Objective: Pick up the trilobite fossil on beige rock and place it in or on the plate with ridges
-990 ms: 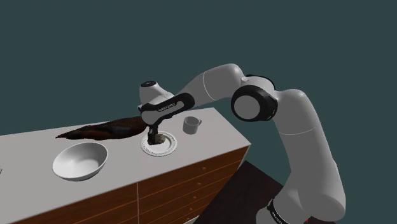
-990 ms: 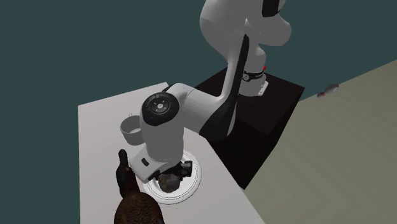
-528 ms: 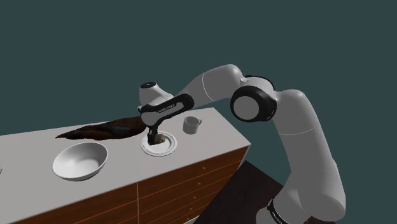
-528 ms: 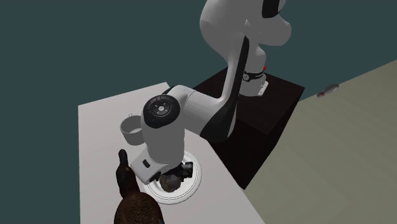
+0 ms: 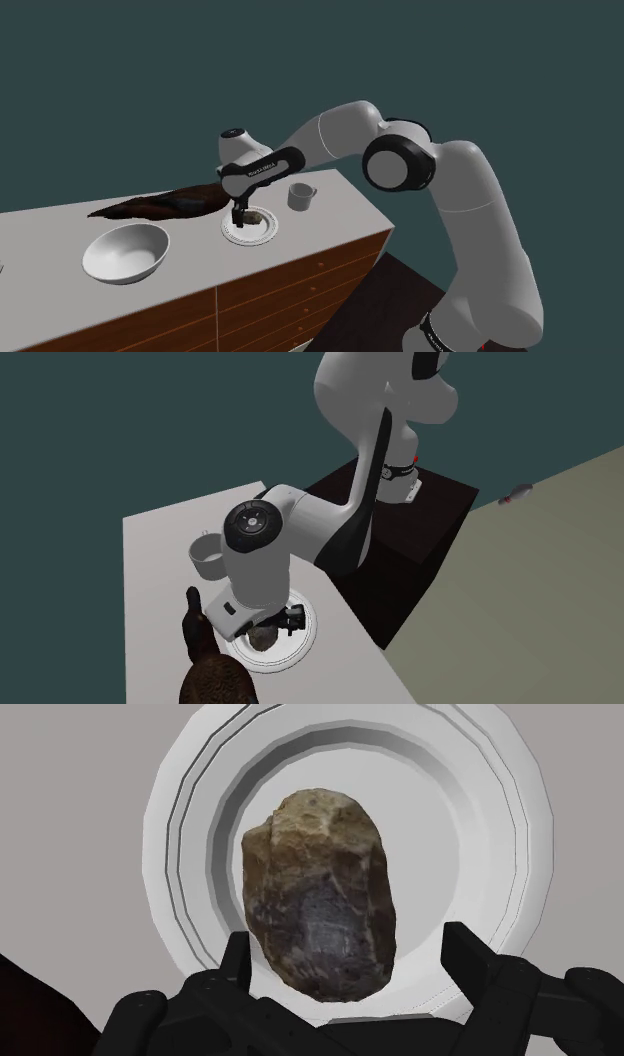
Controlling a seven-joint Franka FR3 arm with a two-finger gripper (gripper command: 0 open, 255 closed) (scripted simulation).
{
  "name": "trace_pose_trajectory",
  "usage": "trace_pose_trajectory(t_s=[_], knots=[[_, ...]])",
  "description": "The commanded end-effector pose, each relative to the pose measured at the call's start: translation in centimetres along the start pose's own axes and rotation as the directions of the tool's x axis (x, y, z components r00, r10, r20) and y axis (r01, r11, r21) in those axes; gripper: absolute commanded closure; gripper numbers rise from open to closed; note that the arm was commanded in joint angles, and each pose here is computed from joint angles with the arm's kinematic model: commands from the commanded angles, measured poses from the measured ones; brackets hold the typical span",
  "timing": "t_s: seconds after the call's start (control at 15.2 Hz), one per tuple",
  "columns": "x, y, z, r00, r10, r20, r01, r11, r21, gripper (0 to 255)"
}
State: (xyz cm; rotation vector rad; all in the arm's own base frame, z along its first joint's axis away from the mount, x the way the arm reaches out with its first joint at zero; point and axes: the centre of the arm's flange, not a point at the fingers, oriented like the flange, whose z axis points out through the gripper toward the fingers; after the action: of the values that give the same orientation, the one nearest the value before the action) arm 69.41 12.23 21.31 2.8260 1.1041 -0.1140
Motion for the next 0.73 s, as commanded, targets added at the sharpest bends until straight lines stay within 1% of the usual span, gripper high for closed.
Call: trace_pose_trajectory(t_s=[0.0,0.13,0.66], knots=[[0.0,-0.1,-1.9,1.0,0.0,0.0,0.0,1.0,0.0,0],[0.0,-0.1,-4.3,1.0,0.0,0.0,0.0,1.0,0.0,0],[0.0,-0.1,-4.3,1.0,0.0,0.0,0.0,1.0,0.0,0]])
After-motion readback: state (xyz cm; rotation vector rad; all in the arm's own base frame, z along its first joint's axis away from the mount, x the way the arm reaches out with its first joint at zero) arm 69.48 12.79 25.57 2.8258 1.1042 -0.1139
